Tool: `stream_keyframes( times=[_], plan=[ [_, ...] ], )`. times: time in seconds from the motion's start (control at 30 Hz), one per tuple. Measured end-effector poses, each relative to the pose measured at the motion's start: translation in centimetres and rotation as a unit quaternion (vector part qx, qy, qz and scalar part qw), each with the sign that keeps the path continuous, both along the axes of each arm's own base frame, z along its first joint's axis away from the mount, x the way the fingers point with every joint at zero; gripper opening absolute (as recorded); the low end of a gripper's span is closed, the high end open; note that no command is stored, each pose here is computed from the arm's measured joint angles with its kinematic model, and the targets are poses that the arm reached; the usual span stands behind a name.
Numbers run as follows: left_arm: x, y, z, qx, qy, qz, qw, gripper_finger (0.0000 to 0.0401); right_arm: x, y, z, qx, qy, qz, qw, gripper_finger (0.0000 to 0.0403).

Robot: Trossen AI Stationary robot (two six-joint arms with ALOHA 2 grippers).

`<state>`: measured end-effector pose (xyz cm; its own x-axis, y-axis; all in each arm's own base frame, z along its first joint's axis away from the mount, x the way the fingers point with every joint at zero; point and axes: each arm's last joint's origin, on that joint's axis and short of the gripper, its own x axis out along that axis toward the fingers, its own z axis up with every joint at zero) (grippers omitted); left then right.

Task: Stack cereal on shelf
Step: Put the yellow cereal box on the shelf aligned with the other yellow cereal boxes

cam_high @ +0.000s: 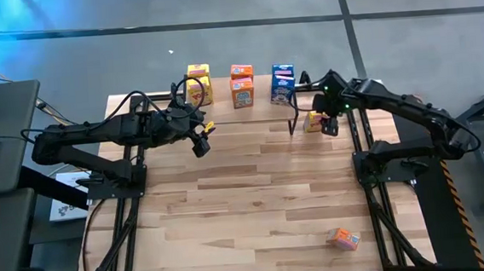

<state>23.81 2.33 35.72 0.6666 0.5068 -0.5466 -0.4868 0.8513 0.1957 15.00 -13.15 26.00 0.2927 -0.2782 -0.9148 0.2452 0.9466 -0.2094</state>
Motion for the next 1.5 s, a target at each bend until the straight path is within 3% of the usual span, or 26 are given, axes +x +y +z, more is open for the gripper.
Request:
stream_keyframes(
  times=[0.33,0.83,1.2,1.5],
  plan=[
    [0.0,0.0,0.0,0.000,0.000,0.000,1.000,0.0264,0.0,-0.2,-1.3,-0.025,0.011,-0.008,1.000,0.0250],
    [0.0,0.0,0.0,0.000,0.000,0.000,1.000,0.0264,-0.2,-0.1,-2.9,-0.014,0.012,-0.011,1.000,0.0248],
    [0.0,0.0,0.0,0.003,0.001,-0.002,1.000,0.0264,-0.2,-0.1,-2.9,-0.010,0.007,-0.012,1.000,0.0182],
    [0.3,0.0,0.4,0.015,-0.014,-0.009,1.000,0.0264,-0.2,0.1,-2.4,0.008,0.004,-0.043,0.999,0.0177]
  ],
)
